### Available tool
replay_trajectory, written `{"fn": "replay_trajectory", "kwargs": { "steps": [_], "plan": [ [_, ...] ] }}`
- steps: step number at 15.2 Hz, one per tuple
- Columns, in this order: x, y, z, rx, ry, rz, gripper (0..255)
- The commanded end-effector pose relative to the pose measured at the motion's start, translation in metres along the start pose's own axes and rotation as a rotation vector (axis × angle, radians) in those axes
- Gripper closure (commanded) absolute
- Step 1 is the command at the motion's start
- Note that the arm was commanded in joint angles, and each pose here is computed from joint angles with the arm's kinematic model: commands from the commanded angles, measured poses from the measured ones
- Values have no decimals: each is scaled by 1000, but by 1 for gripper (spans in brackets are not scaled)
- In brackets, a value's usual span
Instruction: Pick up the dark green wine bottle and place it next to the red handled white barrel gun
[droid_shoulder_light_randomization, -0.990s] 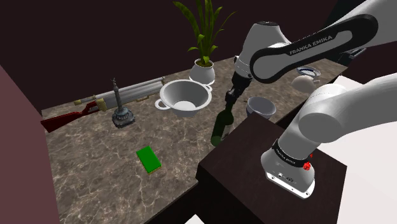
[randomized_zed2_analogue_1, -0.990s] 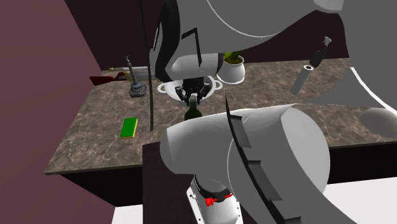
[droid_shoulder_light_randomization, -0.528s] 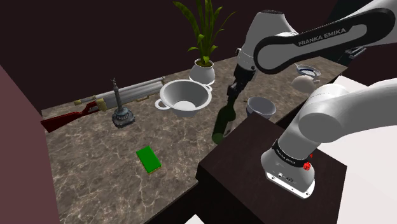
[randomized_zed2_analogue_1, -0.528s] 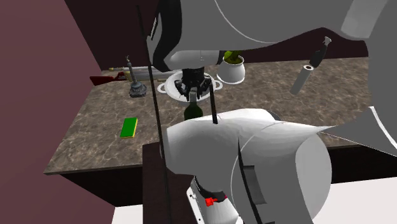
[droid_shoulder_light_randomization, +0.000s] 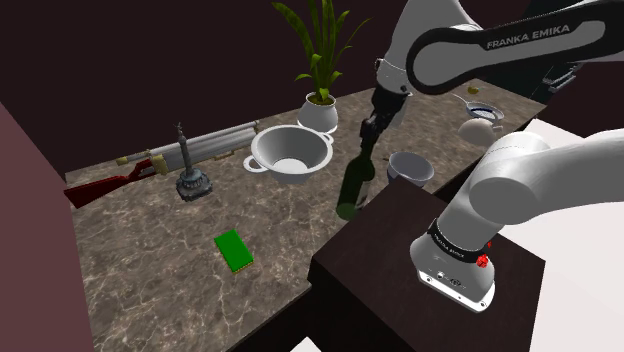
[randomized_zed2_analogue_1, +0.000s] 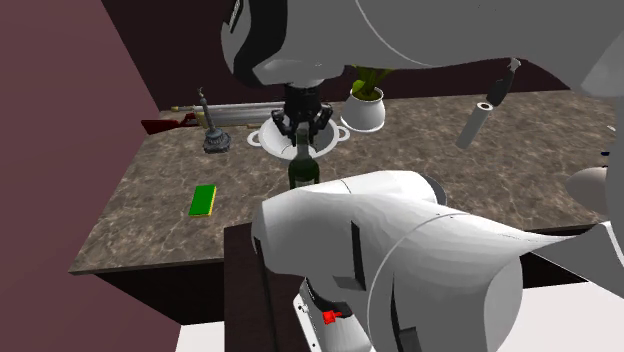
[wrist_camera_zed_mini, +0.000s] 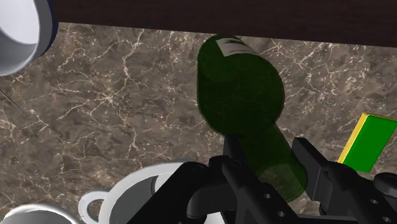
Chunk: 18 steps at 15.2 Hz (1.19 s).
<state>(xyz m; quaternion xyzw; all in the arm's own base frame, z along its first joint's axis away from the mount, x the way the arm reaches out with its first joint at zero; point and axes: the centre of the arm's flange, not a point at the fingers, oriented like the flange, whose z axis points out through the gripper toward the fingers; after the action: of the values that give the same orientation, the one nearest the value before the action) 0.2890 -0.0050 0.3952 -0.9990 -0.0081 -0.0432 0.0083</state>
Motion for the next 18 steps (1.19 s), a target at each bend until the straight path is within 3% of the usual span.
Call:
{"fn": "replay_trajectory", "kwargs": {
  "steps": [1,18],
  "plan": [
    [1,1,-12,0,0,0,255],
    [8,-1,-101,0,0,0,255]
  ]
}}
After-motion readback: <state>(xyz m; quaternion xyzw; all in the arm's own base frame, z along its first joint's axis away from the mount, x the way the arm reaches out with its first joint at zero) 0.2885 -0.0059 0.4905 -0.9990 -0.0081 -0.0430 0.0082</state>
